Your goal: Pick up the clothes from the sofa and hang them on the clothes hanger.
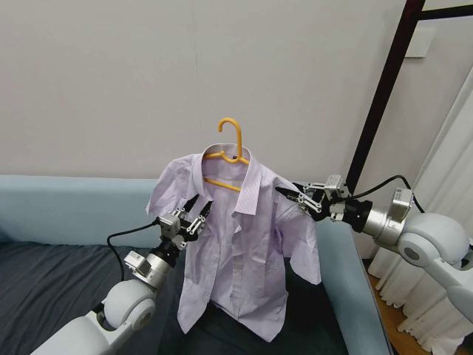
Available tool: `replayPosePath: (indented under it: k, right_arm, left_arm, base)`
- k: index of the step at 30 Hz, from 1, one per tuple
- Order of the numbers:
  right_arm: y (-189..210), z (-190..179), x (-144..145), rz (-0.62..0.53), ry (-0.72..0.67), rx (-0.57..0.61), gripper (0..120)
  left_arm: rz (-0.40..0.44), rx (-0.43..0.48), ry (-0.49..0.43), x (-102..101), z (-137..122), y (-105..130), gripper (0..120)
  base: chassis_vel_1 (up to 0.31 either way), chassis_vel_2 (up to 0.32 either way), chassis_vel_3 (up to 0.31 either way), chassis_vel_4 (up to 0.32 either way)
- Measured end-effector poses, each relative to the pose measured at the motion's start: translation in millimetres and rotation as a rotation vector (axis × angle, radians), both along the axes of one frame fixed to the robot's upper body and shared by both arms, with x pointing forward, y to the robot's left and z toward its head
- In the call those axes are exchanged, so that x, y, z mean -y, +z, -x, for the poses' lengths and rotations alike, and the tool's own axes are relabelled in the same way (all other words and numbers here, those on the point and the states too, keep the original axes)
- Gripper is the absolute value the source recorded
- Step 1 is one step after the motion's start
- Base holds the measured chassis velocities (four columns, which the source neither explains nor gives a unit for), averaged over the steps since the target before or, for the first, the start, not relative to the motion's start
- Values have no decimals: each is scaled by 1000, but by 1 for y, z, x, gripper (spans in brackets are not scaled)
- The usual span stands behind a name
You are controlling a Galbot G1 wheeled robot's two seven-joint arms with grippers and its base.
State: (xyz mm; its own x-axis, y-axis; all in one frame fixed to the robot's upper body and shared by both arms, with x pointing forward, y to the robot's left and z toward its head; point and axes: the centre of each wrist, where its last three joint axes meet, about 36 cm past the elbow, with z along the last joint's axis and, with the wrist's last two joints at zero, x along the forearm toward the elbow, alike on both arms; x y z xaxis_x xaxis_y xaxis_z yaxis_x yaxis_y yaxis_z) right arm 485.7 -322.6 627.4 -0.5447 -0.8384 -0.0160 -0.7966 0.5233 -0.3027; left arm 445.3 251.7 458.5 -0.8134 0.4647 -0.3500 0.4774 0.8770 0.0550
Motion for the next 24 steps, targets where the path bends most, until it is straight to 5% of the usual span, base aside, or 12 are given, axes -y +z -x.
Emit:
replayPosePath:
  k: [16,24]
  right_arm:
    - [-2,-2,0,-1,11,-1,8]
    - [-3,-2,-1,-3,15,0,8]
  left_arm:
    - [-41,17,-17,-4,4,-9,86]
    - [-25,33,3,-3,-4,-6,93]
  base:
    - [0,0,0,0]
    - [0,0,0,0]
